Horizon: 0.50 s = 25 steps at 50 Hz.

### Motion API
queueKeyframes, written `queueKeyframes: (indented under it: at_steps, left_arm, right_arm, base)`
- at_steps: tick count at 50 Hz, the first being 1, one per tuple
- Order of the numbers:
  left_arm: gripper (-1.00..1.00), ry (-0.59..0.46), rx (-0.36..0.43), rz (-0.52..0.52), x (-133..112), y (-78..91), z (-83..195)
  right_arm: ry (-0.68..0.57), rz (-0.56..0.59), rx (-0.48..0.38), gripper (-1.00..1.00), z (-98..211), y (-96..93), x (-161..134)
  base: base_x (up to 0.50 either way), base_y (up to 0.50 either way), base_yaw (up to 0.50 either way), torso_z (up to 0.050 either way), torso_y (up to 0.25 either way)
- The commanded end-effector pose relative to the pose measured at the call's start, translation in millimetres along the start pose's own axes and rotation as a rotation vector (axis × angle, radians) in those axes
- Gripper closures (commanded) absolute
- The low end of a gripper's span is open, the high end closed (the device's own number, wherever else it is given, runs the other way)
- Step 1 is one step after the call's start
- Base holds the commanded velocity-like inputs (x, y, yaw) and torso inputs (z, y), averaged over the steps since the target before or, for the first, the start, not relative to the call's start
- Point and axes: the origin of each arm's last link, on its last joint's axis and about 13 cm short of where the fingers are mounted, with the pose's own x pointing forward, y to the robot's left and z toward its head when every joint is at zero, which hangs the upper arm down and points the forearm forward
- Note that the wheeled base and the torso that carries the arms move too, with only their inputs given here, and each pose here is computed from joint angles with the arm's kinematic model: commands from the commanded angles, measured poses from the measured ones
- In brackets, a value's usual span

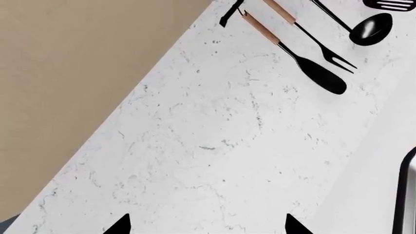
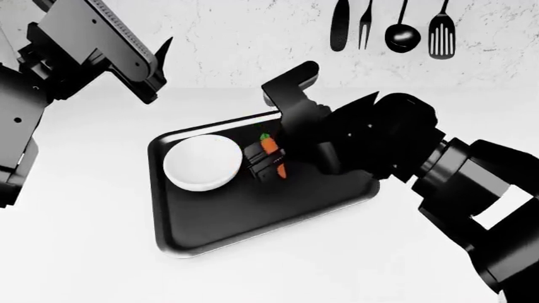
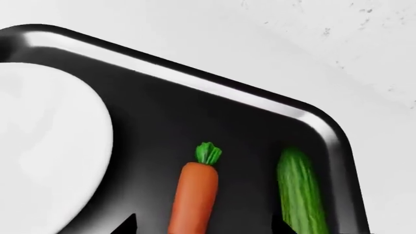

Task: Place the two vegetables and bowl onto the tray for setting up a vegetable dip station.

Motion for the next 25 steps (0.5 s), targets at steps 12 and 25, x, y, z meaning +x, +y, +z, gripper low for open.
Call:
queueKeyframes:
  at_steps: [12,25]
  left_arm:
    - [-1.0,-0.014,0.008,0.0,-1.2,3.3,6.7]
    - [-1.0,-0.148,-0.001,0.001,-1.4,-5.9,29.4]
  right_arm:
    - [-0.148,-0.057,-0.035,-1.0,25.8,-18.0,-44.7]
    - [-0.513,-0.363,-0.327,-1.0,40.9,-51.6,-75.1]
  base:
    - [0.0,0.0,0.0,0.0,0.0]
    - [0.0,0.0,0.0,0.0,0.0]
